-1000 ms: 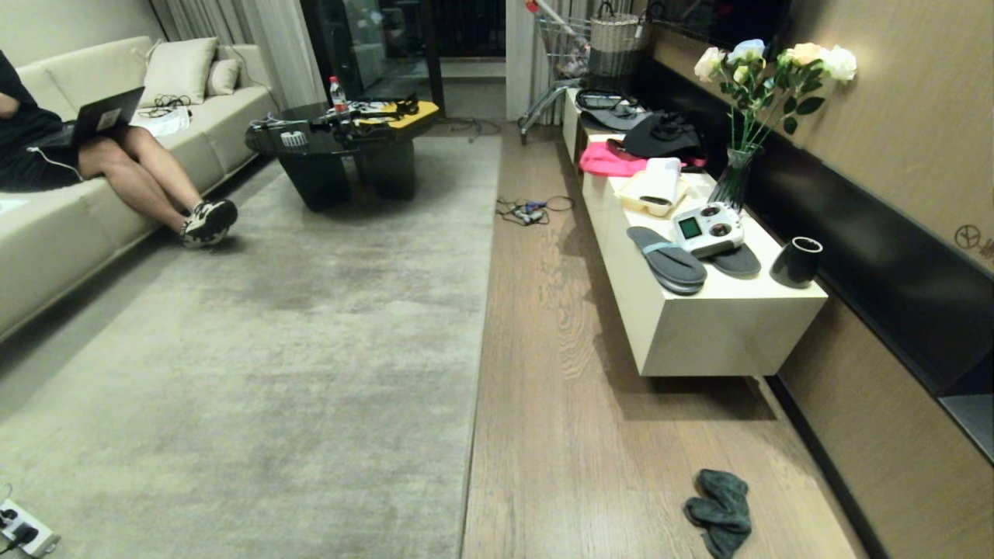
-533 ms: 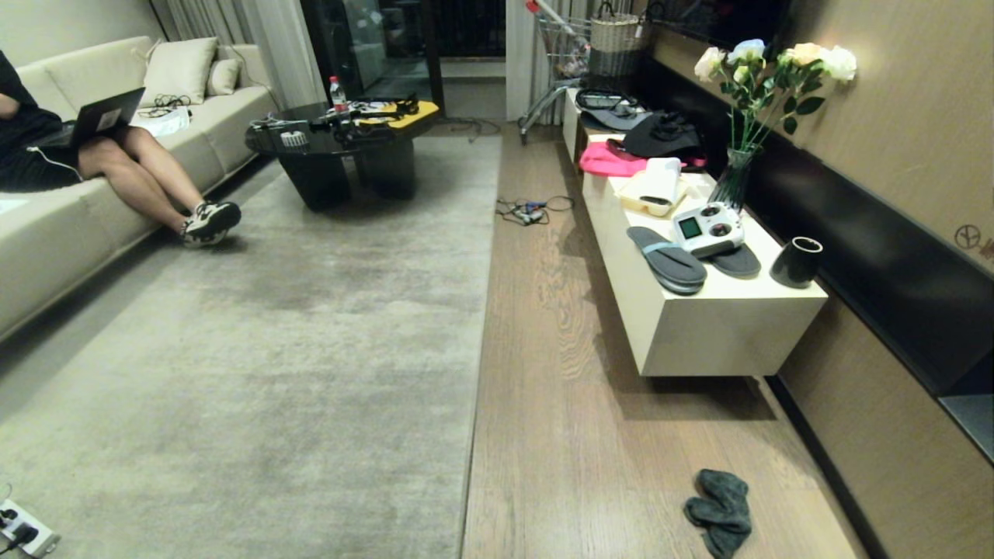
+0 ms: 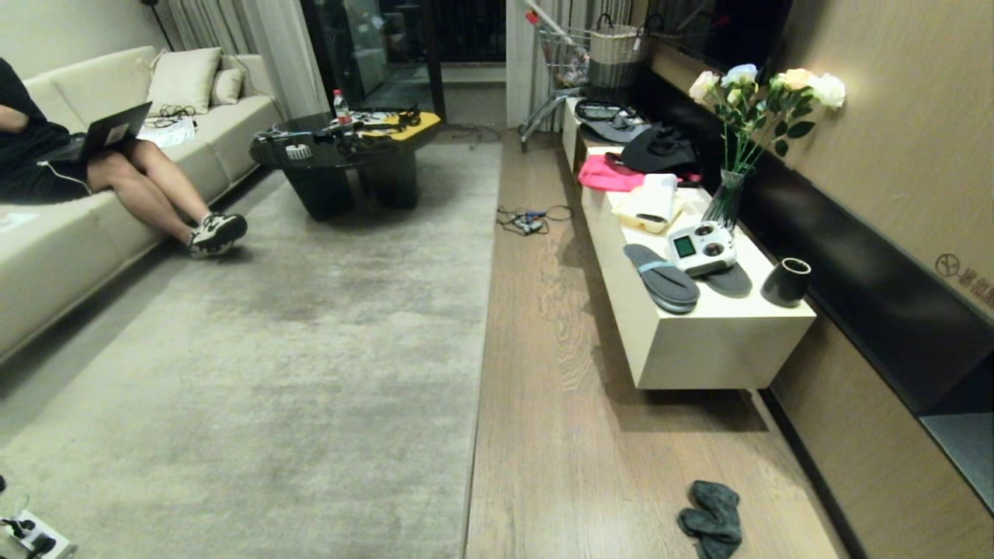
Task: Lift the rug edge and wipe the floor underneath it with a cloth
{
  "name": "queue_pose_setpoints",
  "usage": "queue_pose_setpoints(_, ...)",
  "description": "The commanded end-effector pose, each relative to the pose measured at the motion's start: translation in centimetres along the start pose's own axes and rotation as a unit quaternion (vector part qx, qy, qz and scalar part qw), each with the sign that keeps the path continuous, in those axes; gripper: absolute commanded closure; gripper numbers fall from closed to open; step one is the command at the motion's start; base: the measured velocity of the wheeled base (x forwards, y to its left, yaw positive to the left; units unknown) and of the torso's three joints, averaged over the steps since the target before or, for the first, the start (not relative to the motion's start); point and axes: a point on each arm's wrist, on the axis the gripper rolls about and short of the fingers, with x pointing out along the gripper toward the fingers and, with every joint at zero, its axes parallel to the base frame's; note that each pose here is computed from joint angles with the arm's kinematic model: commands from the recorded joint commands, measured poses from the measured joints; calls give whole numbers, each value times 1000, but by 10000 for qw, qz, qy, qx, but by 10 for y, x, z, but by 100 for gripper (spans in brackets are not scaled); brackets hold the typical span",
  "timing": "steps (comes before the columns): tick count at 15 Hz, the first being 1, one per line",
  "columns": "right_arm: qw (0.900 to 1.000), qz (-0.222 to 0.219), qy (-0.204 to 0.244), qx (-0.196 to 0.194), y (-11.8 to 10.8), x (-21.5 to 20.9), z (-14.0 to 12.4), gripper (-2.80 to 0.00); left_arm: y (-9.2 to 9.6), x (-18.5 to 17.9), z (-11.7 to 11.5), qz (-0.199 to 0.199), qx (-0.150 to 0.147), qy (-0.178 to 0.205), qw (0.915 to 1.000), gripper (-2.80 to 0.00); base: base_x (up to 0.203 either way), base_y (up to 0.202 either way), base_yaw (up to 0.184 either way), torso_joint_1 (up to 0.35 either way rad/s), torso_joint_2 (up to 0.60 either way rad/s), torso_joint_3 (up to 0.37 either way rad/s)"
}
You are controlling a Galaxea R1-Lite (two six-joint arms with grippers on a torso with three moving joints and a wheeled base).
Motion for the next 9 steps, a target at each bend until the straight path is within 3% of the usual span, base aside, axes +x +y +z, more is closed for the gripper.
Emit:
queue_pose_setpoints(1, 10000, 3, 4, -1, 0, 0, 0, 0, 0, 0, 0, 4, -2, 1, 10000, 0, 0, 0, 0, 36, -440, -403)
queue_pose_setpoints(9, 10000, 3, 4, 5, 0, 0, 0, 0, 0, 0, 0, 4, 0, 1, 10000, 0, 0, 0, 0, 98, -469, -377)
